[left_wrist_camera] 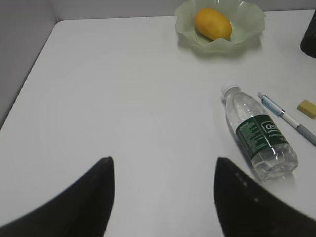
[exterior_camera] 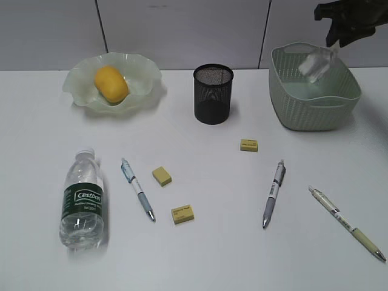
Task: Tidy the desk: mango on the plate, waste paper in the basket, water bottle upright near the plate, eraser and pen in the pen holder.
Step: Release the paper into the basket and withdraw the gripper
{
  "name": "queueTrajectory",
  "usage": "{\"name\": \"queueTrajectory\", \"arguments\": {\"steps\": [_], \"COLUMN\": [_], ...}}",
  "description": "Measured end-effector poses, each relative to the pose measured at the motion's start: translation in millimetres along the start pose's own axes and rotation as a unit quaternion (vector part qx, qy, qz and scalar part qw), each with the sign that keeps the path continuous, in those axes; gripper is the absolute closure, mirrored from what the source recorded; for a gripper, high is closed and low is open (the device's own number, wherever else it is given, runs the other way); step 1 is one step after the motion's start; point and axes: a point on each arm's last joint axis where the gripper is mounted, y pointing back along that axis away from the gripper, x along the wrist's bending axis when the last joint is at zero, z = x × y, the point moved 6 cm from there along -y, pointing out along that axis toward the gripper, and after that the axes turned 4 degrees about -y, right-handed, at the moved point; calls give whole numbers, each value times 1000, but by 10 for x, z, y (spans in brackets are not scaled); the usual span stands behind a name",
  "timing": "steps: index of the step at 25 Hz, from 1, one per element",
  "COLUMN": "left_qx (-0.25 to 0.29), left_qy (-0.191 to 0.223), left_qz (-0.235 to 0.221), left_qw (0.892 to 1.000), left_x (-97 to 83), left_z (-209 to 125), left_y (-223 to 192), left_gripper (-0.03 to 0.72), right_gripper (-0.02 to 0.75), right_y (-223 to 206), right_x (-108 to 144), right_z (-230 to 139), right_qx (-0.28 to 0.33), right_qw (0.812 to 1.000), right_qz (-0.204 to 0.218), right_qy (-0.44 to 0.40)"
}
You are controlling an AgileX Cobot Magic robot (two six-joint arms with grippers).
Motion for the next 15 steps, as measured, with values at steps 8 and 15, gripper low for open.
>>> {"name": "queueTrajectory", "arguments": {"steps": [8, 15], "left_qx": [0, 0], "left_qy": [0, 0], "left_qz": [0, 0], "left_qw": [1000, 1000], "left_x": [0, 0], "left_z": [0, 0], "left_y": [0, 0], "left_gripper": [207, 207], "right_gripper": [110, 156], "right_y": [21, 521], "right_x": [-47, 7], "right_z": [-88, -193], "right_qx": [30, 81], "right_qw": [999, 997], "right_qz": [-17, -9], "right_qy": [-19, -17]}}
